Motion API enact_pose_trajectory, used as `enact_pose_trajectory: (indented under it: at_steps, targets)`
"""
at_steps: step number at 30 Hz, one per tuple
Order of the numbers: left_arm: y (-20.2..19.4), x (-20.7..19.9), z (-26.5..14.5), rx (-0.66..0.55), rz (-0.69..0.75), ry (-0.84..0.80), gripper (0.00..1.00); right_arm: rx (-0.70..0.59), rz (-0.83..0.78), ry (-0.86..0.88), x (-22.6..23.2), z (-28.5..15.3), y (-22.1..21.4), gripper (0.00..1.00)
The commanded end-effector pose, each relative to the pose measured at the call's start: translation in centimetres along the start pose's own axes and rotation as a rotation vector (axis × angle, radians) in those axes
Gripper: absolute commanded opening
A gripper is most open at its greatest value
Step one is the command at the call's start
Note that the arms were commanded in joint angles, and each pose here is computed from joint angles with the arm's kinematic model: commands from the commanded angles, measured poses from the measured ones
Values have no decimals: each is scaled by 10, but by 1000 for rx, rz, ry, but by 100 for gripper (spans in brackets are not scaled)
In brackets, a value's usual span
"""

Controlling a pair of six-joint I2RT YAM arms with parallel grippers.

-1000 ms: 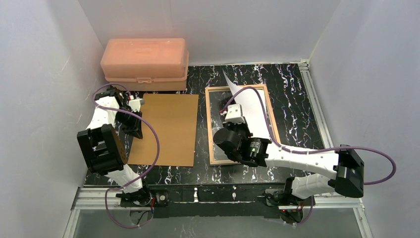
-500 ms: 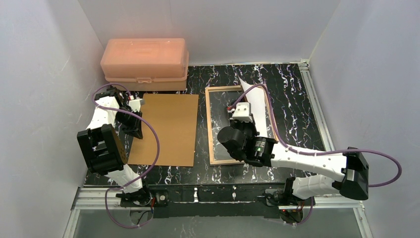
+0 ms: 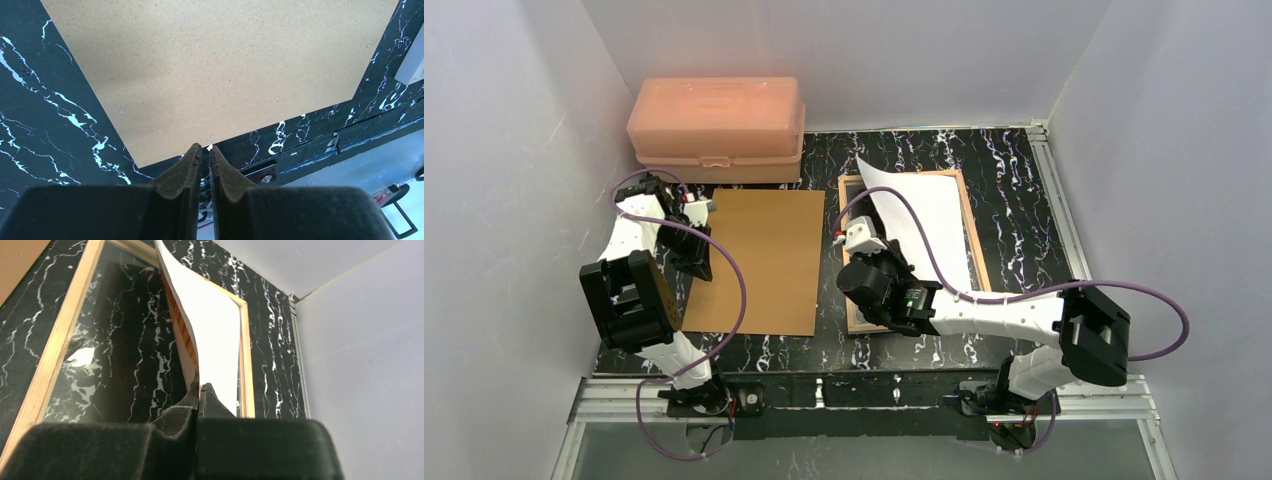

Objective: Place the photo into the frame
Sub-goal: Turn over the photo from the photo frame.

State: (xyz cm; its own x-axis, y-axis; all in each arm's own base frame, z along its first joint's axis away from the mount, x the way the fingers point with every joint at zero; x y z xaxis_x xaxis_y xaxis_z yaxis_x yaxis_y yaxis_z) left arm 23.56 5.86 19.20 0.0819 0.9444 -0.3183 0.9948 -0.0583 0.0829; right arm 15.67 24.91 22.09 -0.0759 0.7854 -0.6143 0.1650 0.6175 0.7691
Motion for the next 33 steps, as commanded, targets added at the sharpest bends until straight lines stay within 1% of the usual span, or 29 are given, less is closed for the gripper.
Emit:
enact_pose_trajectory:
  at_steps: [1,7,13,20,28,33]
  targets:
    - [-3,-4,-10,-13,7,-9,10,-30,-59,86,9,3,1,1]
    - [-3,-4,-9,-10,6,-12,10,-27,-153,184,23,5,-4,1]
    - [-2,-4,-9,-9,5,-13,10,-6,-175,228,32,2,-6,1]
    - [-3,-3,-7,-3,4,-16,9,5,-211,315,37,-14,-3,1]
    - [-4,-3,-4,1,2,-22,9,17,-226,306,33,-21,-13,1]
    - [-4,-3,-5,-1,3,-18,9,27,-303,300,38,-19,-18,1]
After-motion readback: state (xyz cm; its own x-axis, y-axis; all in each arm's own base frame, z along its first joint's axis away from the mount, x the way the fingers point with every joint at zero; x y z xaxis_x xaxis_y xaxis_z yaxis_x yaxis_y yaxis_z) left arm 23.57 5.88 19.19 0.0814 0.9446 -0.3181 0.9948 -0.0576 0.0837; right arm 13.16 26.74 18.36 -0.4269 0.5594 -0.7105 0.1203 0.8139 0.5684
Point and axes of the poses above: each gripper's point midway between its finger pads, its own z axis out along the fingers, its own x axis along the line the jaws close on, y = z × x, the point moved 10 cm from there along -z, back along the fingers, and after that the axes turned 4 degrees about -z, right-handed, at the moved point
